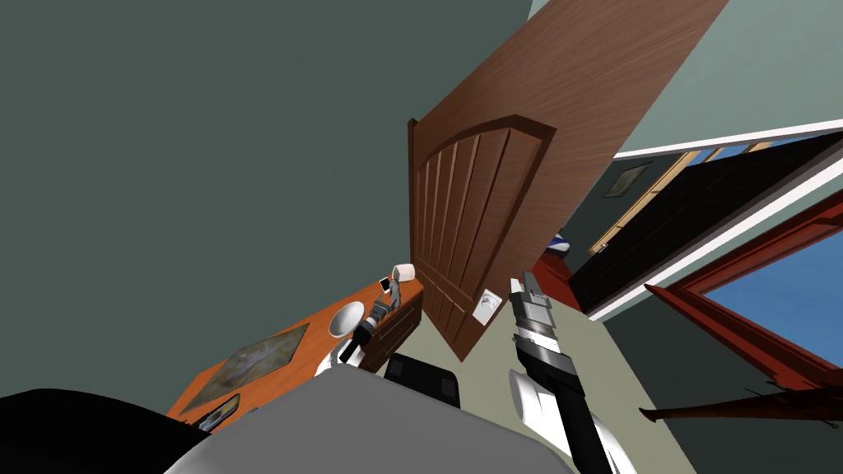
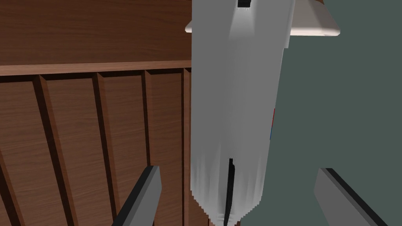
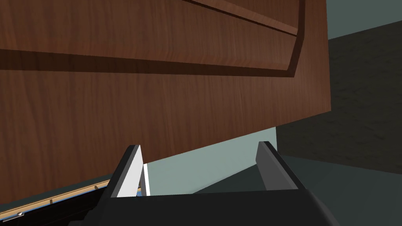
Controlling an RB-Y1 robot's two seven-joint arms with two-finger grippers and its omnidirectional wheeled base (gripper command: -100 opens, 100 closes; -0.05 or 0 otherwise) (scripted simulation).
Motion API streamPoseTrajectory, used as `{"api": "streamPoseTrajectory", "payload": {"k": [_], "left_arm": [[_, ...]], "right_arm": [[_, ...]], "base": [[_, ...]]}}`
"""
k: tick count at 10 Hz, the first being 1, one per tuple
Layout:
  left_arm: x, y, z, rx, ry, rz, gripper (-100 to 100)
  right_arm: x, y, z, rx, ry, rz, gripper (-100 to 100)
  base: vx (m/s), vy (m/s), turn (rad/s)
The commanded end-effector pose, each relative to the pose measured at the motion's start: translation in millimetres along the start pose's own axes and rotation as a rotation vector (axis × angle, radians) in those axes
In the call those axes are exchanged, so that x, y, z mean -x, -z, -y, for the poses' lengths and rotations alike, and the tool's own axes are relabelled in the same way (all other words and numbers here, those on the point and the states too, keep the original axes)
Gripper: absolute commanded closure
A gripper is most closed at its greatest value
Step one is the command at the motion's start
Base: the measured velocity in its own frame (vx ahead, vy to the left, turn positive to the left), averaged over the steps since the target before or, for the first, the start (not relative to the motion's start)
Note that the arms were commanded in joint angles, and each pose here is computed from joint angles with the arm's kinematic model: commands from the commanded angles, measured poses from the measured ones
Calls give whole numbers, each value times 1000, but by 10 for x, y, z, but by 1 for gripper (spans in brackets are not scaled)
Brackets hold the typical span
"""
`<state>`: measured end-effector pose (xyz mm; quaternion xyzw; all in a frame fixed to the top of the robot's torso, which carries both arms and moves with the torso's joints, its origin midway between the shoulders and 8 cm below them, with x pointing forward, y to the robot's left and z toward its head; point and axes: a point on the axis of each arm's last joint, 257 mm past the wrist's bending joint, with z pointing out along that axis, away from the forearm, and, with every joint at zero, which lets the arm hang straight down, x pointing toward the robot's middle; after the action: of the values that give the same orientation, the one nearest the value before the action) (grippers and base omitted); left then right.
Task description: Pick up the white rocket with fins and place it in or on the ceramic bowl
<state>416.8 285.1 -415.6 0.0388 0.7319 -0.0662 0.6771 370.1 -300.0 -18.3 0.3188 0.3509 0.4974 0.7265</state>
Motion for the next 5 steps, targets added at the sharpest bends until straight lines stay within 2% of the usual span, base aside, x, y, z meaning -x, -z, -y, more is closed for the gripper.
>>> {"api": "streamPoseTrajectory", "payload": {"k": [1,2,3,4,5], "left_arm": [[21,165,-206,21,0,2,-100],[49,259,-308,31,-1,6,-100],[-6,296,-318,35,2,-7,-100],[35,275,-311,32,0,3,-100],[53,385,-411,43,-1,4,-100]], "right_arm": [[0,0,0,0,0,0,0],[0,0,0,0,0,0,0],[0,0,0,0,0,0,0],[0,0,0,0,0,0,0],[0,0,0,0,0,0,0]], "base": [[71,-63,-145],[75,-75,-184],[50,-51,-31],[18,-21,34],[32,-32,-92]]}}
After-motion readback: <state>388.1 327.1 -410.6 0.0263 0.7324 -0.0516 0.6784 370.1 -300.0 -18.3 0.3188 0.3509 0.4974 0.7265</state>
